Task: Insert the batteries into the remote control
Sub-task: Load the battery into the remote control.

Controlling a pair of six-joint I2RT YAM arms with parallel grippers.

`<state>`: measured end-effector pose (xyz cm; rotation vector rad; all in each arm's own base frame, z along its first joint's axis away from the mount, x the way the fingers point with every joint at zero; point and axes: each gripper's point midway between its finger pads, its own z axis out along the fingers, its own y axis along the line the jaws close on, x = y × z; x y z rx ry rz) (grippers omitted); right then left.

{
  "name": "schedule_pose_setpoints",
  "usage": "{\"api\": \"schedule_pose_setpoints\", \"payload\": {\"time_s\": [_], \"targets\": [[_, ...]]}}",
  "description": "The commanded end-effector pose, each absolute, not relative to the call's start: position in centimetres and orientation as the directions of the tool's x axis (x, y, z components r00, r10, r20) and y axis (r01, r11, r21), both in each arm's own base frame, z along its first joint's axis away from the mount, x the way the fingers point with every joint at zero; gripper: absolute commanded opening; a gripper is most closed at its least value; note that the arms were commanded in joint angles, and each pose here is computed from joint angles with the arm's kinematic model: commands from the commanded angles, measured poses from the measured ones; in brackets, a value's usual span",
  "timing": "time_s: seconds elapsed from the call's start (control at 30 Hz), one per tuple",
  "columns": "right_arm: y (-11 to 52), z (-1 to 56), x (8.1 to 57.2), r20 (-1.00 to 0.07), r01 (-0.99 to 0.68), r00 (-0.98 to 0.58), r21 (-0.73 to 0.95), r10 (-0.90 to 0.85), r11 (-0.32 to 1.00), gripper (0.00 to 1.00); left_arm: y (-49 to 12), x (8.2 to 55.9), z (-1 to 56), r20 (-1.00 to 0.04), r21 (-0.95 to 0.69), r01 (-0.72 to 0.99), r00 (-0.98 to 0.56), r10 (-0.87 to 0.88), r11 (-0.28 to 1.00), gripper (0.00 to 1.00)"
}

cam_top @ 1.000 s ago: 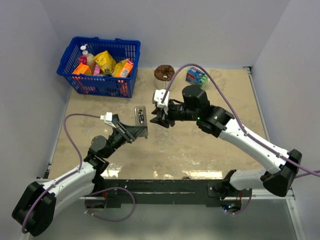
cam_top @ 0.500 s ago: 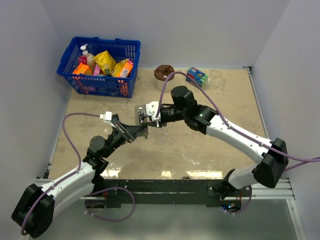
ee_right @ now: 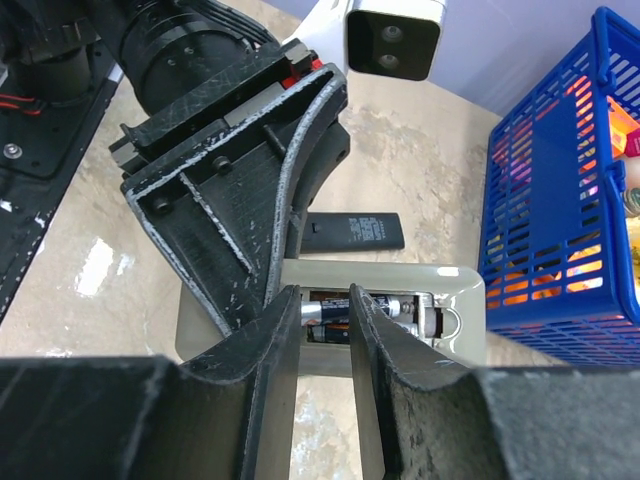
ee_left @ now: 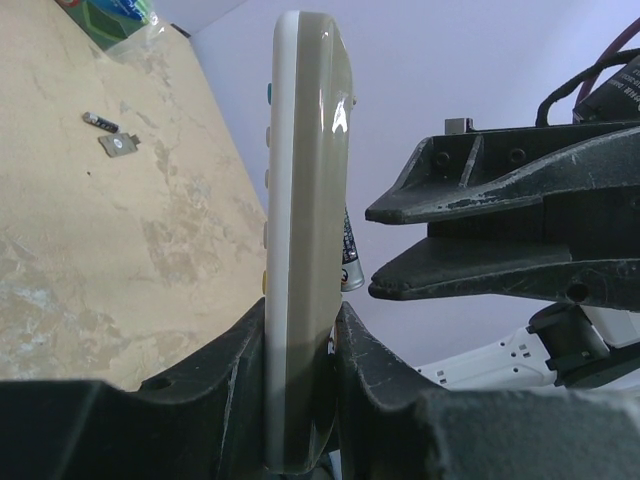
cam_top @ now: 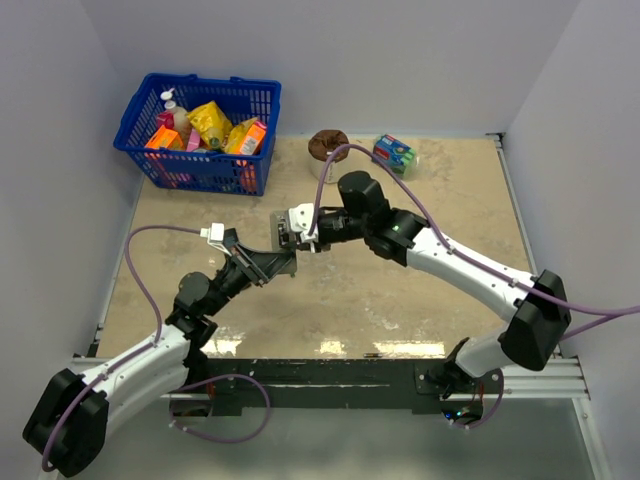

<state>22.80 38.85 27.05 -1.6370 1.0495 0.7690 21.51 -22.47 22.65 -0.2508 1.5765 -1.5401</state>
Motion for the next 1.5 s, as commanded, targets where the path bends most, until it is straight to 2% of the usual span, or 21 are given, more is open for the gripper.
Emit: {"api": "schedule_pose_setpoints", "payload": {"time_s": [0.0, 0.43, 0.77, 0.87, 1.47], "targets": [[39.1, 27.3, 23.4, -0.859, -0.892, 0.451, -0.436, -0.241, -0.116, 0.28, -22.5, 21.3, 26.8, -0.473, -0.831, 0.534, -0.534, -0.701, 0.154, 0.00], [39.8, 25.2, 23.1, -0.880, -0.912, 0.407, -0.377, -0.244, -0.161, 0.27, -22.6, 21.0, 27.4, -0.490, -0.812, 0.566, -0.524, -0.697, 0.146, 0.00], [39.8, 32.5, 22.1, -0.888, -0.895, 0.443, -0.430, -0.119, -0.120, 0.28, -22.6, 21.3, 26.4, -0.460, -0.838, 0.527, -0.542, -0.704, 0.142, 0.00], [39.3, 33.8, 22.7, -0.890, -0.899, 0.437, -0.431, -0.129, -0.075, 0.29, -22.5, 21.4, 26.3, -0.455, -0.841, 0.523, -0.543, -0.706, 0.141, 0.00], [37.2, 28.4, 23.3, -0.860, -0.894, 0.447, -0.437, -0.245, -0.100, 0.33, -22.5, 21.1, 26.7, -0.450, -0.835, 0.537, -0.548, -0.705, 0.116, 0.00]]}}
